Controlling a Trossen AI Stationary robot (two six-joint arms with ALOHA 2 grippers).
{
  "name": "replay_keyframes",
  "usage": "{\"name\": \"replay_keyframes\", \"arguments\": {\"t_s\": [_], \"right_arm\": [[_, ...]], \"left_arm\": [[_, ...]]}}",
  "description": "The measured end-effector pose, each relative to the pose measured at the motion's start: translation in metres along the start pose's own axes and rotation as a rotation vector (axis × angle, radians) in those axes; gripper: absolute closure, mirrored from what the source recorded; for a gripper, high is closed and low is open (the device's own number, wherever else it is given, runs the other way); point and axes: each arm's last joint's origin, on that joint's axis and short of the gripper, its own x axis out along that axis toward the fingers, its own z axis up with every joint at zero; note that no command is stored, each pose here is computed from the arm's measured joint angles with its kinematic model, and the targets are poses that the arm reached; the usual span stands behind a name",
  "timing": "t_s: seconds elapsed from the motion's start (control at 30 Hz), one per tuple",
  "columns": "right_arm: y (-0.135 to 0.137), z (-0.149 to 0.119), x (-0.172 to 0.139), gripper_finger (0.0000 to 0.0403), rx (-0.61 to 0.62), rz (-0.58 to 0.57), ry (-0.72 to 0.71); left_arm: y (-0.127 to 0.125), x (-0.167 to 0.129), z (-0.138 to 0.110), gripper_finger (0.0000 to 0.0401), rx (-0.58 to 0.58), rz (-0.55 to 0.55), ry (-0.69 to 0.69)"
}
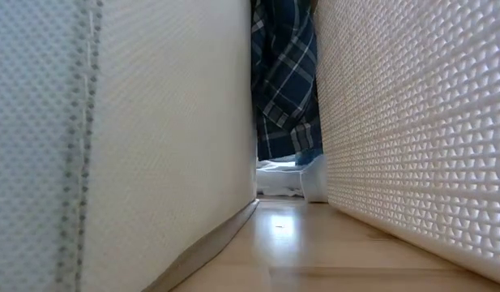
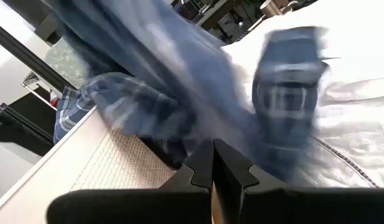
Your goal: Sort clothes
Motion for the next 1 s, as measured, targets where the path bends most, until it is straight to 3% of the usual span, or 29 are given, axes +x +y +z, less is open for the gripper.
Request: {"name": "replay_keyframes", "arguments": {"t_s": [0.1, 0.2, 0.37, 0.5, 0.6, 0.7, 0.77, 0.9, 1.0], "right_arm": [[0.0, 0.0, 0.0, 0.0402, 0.0, 0.0, 0.0], [0.0, 0.0, 0.0, 0.0402, 0.0, 0.0, 0.0], [0.0, 0.0, 0.0, 0.0402, 0.0, 0.0, 0.0], [0.0, 0.0, 0.0, 0.0402, 0.0, 0.0, 0.0], [0.0, 0.0, 0.0, 0.0402, 0.0, 0.0, 0.0], [0.0, 0.0, 0.0, 0.0402, 0.0, 0.0, 0.0], [0.0, 0.0, 0.0, 0.0402, 0.0, 0.0, 0.0], [0.0, 0.0, 0.0, 0.0402, 0.0, 0.0, 0.0], [0.0, 0.0, 0.0, 0.0402, 0.0, 0.0, 0.0]], "left_arm": [[-0.04, -0.058, 0.031, 0.04, 0.114, -0.047, -0.165], [-0.093, -0.119, 0.045, 0.04, 0.27, -0.161, -0.308], [-0.166, -0.202, 0.029, 0.04, 0.413, -0.358, -0.434], [-0.192, -0.233, 0.004, 0.04, 0.303, -0.443, -0.373], [-0.198, -0.23, -0.017, 0.0401, 0.17, -0.363, -0.224], [-0.206, -0.197, -0.03, 0.0401, 0.089, -0.364, -0.088], [-0.216, -0.167, -0.035, 0.0401, 0.105, -0.457, -0.076], [-0.235, -0.105, -0.039, 0.0401, 0.176, -0.755, -0.133], [-0.23, -0.076, -0.04, 0.0401, 0.142, -0.807, -0.137]]}}
